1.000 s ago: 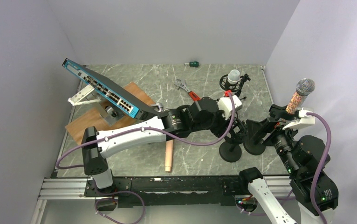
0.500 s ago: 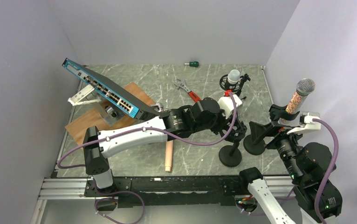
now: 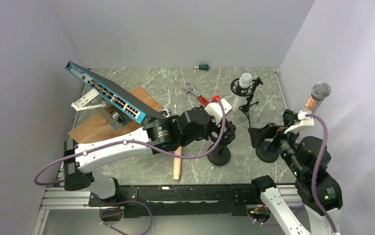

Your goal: Remove the microphone from the stand

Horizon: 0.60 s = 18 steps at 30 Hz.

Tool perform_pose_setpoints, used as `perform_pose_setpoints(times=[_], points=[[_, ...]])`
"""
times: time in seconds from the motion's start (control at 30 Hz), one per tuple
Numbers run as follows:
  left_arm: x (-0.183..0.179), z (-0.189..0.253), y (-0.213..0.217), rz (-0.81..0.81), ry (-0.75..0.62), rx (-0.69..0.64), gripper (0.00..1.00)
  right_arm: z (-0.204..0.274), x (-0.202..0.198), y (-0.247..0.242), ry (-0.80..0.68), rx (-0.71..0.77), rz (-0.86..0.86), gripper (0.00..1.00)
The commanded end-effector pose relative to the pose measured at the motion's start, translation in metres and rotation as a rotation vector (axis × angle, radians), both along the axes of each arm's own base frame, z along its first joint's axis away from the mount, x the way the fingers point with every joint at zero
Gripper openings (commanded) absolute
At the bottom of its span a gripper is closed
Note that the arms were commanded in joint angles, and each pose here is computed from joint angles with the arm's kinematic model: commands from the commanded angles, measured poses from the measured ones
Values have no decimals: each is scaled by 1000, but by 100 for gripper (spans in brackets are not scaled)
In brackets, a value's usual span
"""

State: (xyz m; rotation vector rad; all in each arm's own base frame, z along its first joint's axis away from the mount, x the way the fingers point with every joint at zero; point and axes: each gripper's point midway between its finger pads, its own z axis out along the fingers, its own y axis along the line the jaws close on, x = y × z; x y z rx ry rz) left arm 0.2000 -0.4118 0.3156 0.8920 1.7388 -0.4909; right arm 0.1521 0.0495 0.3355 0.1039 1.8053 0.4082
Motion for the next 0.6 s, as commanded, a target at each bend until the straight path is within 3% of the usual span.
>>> perform_pose_setpoints(times=[0.0,0.23,0.57], points=[[6,40,22,93,-54,-155,0,-2,16,26,-17,51,109,100],[-1,16,41,113,-16,-189,1,-15,31,59,59,161,227,100],[-8,17,45,86,-2,-203,54,-27,44,85,116,198,343,97]])
